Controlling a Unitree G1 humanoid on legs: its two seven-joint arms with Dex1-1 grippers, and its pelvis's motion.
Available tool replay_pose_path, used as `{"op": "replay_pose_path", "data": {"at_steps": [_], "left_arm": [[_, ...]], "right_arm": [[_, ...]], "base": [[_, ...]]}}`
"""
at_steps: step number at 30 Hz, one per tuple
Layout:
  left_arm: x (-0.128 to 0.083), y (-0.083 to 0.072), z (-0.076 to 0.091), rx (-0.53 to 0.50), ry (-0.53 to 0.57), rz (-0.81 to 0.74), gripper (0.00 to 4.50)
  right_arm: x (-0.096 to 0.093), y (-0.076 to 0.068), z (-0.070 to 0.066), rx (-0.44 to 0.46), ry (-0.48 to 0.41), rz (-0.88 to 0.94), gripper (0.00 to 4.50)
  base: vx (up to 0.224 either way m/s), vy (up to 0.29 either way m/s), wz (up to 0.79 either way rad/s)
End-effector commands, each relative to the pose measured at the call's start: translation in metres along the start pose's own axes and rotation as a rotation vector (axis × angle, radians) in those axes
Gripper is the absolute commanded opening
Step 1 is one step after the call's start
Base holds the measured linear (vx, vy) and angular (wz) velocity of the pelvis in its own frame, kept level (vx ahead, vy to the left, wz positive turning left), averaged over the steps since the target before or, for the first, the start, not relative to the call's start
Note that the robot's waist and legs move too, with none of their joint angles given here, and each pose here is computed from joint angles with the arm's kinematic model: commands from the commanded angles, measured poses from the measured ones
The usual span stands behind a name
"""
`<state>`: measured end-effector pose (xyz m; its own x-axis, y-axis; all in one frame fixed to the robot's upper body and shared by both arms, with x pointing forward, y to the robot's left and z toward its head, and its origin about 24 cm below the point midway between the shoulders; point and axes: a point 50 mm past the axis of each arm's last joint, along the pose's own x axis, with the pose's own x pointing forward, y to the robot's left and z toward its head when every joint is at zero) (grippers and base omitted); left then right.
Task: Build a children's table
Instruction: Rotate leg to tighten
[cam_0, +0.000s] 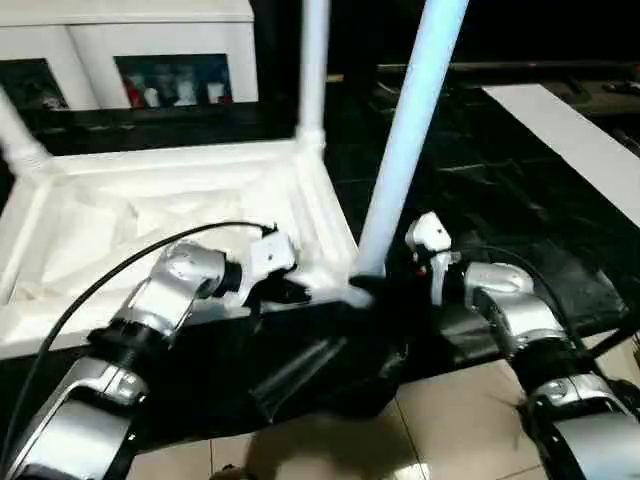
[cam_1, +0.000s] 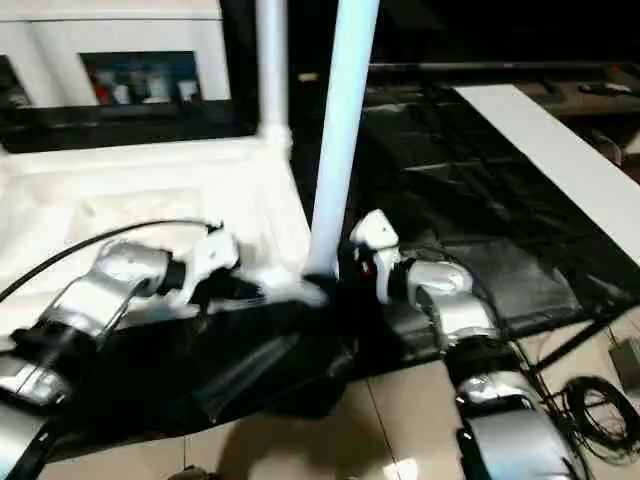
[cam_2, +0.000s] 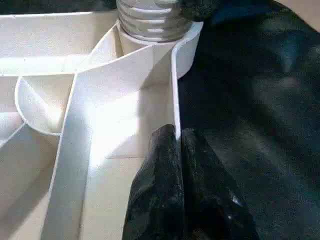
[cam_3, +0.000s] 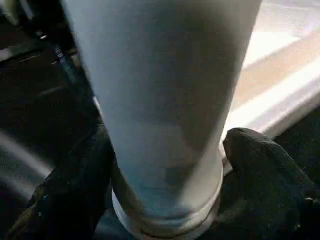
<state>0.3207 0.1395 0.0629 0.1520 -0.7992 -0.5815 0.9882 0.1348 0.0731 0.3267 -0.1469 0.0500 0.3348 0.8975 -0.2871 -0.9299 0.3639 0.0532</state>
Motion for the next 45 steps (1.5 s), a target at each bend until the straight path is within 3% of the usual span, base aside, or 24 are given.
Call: {"op": "replay_pose_path", "data": {"at_steps": [1,12,18,20,23,26,28,33,37,40,41,45], "left_arm": [[0.005,-0.004,0.011,0.056,-0.036,-0.057,0.00],[0.001,-0.003,0.010,0.052,-0.035,-0.049,0.00],[0.000,-0.002,0.006,0.038,-0.008,-0.037,0.00],[0.002,0.002,0.003,0.012,0.014,0.016,0.00],[0.009,0.016,0.003,-0.073,0.023,0.187,0.00],[0.014,0.026,0.006,-0.110,0.031,0.302,0.00],[0.022,0.037,0.013,-0.187,0.021,0.441,0.00],[0.036,0.042,0.022,-0.235,0.016,0.531,0.00],[0.042,0.041,0.027,-0.187,0.018,0.503,0.00],[0.041,0.040,0.025,-0.161,0.024,0.484,0.00],[0.041,0.040,0.025,-0.159,0.027,0.484,0.00],[0.038,0.038,0.021,-0.144,0.034,0.465,0.00]], "right_arm": [[-0.002,0.002,-0.001,-0.005,0.022,0.030,3.72],[0.000,0.001,0.002,0.019,0.004,0.034,2.82],[0.001,0.002,-0.004,0.050,0.009,-0.001,2.68],[0.004,-0.004,-0.006,0.066,0.008,-0.113,2.68],[0.011,-0.017,-0.012,0.168,-0.019,-0.385,2.67],[0.017,-0.023,-0.016,0.236,-0.028,-0.539,2.67],[0.025,-0.027,-0.019,0.335,-0.033,-0.728,2.67],[0.039,-0.027,-0.019,0.453,-0.048,-0.919,2.67],[0.057,-0.022,-0.007,0.383,-0.064,-0.890,2.67],[0.067,-0.018,0.004,0.359,-0.130,-0.775,2.67],[0.068,-0.017,0.006,0.357,-0.142,-0.762,3.02],[0.067,-0.016,0.012,0.301,-0.180,-0.691,3.39]], "base": [[0.000,0.000,0.00],[0.000,0.000,0.00],[0.000,0.000,0.00],[0.000,0.000,0.00],[0.000,0.000,0.00],[0.000,0.000,0.00],[0.000,0.000,0.00],[0.000,0.000,0.00],[0.000,0.000,0.00],[0.000,0.000,0.00],[0.000,0.000,0.00],[0.000,0.000,0.00]]}}
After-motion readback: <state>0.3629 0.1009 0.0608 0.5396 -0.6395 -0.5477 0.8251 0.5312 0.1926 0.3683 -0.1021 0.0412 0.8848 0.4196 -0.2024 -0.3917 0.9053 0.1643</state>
